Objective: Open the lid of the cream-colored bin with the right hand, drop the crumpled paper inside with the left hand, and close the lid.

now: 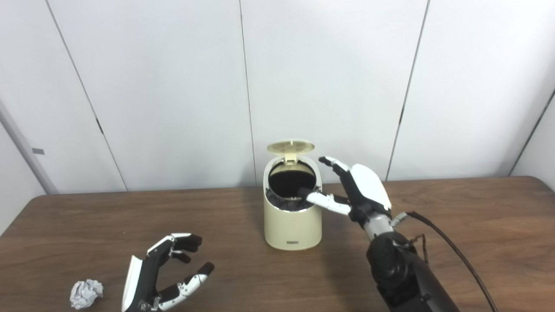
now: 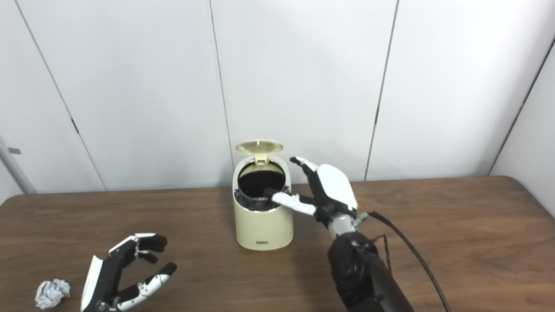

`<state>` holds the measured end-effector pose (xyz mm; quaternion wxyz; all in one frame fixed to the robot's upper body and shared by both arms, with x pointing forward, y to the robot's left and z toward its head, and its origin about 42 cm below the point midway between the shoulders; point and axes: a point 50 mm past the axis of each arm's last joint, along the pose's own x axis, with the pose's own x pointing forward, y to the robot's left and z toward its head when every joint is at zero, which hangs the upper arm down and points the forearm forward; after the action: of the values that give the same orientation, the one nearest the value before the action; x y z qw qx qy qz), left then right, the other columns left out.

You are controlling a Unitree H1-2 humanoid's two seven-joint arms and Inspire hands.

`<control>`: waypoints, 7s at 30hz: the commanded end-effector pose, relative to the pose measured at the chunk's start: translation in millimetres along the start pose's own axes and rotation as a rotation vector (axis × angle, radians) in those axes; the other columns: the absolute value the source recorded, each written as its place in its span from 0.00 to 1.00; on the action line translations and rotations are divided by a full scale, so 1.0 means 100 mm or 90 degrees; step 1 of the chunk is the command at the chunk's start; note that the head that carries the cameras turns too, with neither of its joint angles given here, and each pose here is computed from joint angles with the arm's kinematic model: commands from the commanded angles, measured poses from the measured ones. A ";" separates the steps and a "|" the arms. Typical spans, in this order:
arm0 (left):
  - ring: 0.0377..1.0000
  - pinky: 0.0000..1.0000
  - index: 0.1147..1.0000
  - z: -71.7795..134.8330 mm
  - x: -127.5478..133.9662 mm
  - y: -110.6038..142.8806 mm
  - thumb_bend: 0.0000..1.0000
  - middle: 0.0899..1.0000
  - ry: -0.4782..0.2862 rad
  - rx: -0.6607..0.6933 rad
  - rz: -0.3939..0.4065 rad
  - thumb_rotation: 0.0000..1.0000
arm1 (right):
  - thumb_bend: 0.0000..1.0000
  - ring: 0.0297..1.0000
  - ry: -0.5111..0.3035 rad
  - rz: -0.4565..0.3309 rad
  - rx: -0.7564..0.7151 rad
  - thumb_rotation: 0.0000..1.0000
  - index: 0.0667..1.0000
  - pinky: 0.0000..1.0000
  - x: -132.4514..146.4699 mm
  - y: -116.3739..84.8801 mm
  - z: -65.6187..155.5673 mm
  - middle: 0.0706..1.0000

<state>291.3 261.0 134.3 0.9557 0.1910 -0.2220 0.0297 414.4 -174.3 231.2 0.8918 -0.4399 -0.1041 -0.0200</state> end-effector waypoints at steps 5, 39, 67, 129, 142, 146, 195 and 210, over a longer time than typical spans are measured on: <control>0.59 0.50 0.57 -0.04 -0.08 -0.05 0.75 0.59 -0.003 -0.007 -0.001 0.23 | 0.96 0.87 -0.071 -0.074 0.071 0.97 0.87 0.75 -0.19 -0.34 0.08 0.88; 0.61 0.52 0.57 -0.05 -0.10 0.12 0.74 0.61 -0.007 0.015 -0.008 0.19 | 0.77 0.88 -0.048 -0.096 0.193 0.84 0.88 0.83 -1.65 0.09 -0.97 0.88; 0.54 0.47 0.55 0.86 -0.47 1.94 0.98 0.56 -0.079 0.519 0.101 0.17 | 0.76 0.88 -0.059 -0.115 0.190 0.79 0.86 0.83 -1.61 -0.11 -1.31 0.87; 0.71 0.62 0.74 -0.43 -0.24 1.27 1.00 0.74 0.349 0.494 -0.015 0.36 | 1.00 0.79 -0.031 -0.119 0.200 0.92 0.80 0.59 -1.59 -0.33 -1.67 0.81; 0.61 0.56 0.68 -0.50 -0.33 0.98 1.00 0.65 0.325 0.493 -0.095 0.27 | 1.00 0.81 -0.029 -0.121 0.197 0.94 0.81 0.58 -1.61 -0.33 -1.62 0.82; 0.53 0.47 0.59 -0.51 -0.37 0.92 1.00 0.57 0.318 0.470 -0.107 0.16 | 1.00 0.81 -0.033 -0.124 0.200 0.94 0.82 0.58 -1.61 -0.32 -1.62 0.82; 0.38 0.28 0.46 0.06 0.11 1.10 0.50 0.43 0.063 0.464 -0.143 0.00 | 0.78 0.86 -0.045 -0.128 0.190 0.81 0.86 0.77 -1.58 -0.01 -1.14 0.86; 0.36 0.20 0.46 0.75 0.74 0.66 0.50 0.42 -0.091 0.400 -0.148 0.00 | 0.76 0.89 -0.020 -0.123 0.219 0.70 0.88 0.83 -1.59 0.09 -0.87 0.89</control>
<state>313.1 300.3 230.5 0.8391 0.5012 -0.2091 -0.0323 274.2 -261.0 136.0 0.9416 -0.2910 -0.1492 -0.0806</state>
